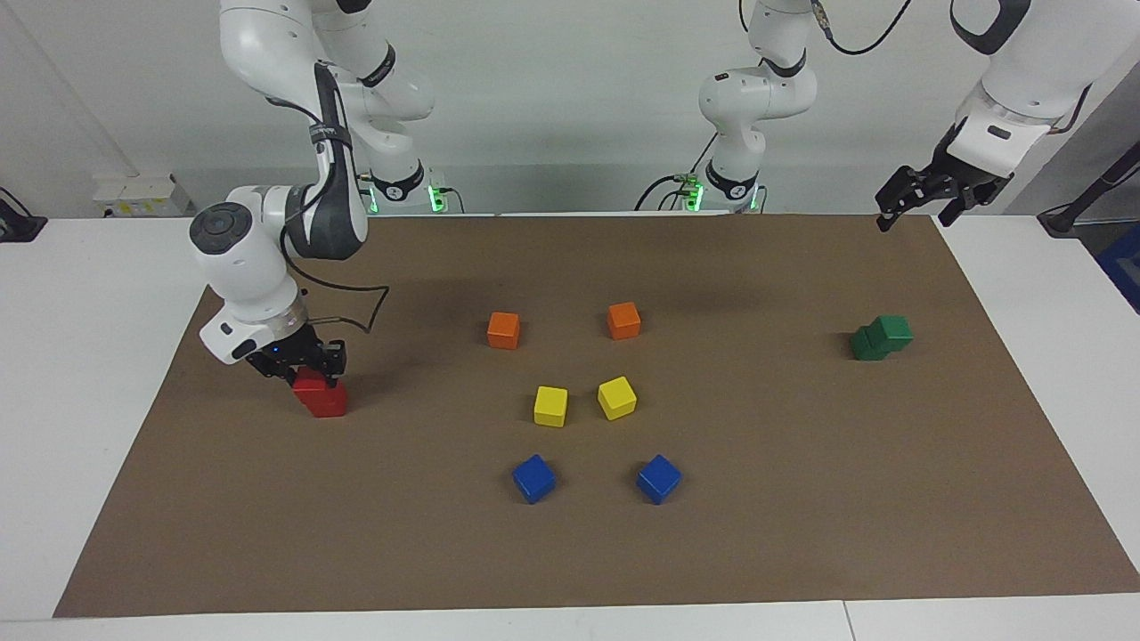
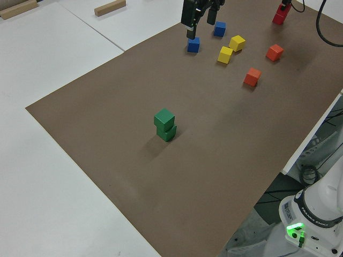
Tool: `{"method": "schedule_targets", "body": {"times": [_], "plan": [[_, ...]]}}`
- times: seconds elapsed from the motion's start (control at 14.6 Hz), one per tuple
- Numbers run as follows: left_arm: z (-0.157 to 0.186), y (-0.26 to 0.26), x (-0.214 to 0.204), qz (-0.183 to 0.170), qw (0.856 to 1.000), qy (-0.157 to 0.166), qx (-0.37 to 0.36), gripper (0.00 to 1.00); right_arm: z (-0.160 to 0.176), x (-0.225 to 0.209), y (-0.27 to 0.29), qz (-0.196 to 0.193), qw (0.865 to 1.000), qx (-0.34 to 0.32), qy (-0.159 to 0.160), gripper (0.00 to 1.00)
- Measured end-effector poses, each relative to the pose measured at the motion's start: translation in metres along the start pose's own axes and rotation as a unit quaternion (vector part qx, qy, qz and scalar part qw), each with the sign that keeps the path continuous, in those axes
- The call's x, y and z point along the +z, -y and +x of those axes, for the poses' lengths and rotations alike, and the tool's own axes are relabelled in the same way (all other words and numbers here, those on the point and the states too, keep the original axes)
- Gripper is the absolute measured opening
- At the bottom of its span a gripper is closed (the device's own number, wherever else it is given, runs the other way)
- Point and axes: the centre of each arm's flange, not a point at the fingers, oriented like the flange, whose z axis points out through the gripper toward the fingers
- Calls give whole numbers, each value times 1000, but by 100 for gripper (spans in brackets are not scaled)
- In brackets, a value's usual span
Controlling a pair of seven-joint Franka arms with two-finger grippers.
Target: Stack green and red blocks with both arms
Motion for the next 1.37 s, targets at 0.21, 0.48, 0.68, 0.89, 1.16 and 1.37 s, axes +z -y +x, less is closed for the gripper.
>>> {"method": "schedule_targets", "body": {"times": [0.21, 0.48, 0.68, 0.89, 1.16, 1.37], "plan": [[2, 2, -1, -1, 1000, -7, -3, 100, -1, 1, 0, 0, 1000, 0, 1, 100], [3, 2, 0, -5, 1000, -11, -4, 100, -1, -4, -1, 0, 1000, 0, 13, 100], [3, 2, 2, -5, 1000, -10, -4, 100, 1, -47, -2, -2, 1000, 2, 31, 100], [4, 3, 1, -5, 1000, -15, -5, 100, -9, -107, -2, -6, 1000, 3, 30, 100], [6, 2, 0, -7, 1000, -24, -5, 100, -44, -175, 5, -10, 999, 1, 37, 100], [7, 1, 1, -15, 1000, -24, -4, 100, -60, -213, 8, -11, 999, -1, 41, 100]]}}
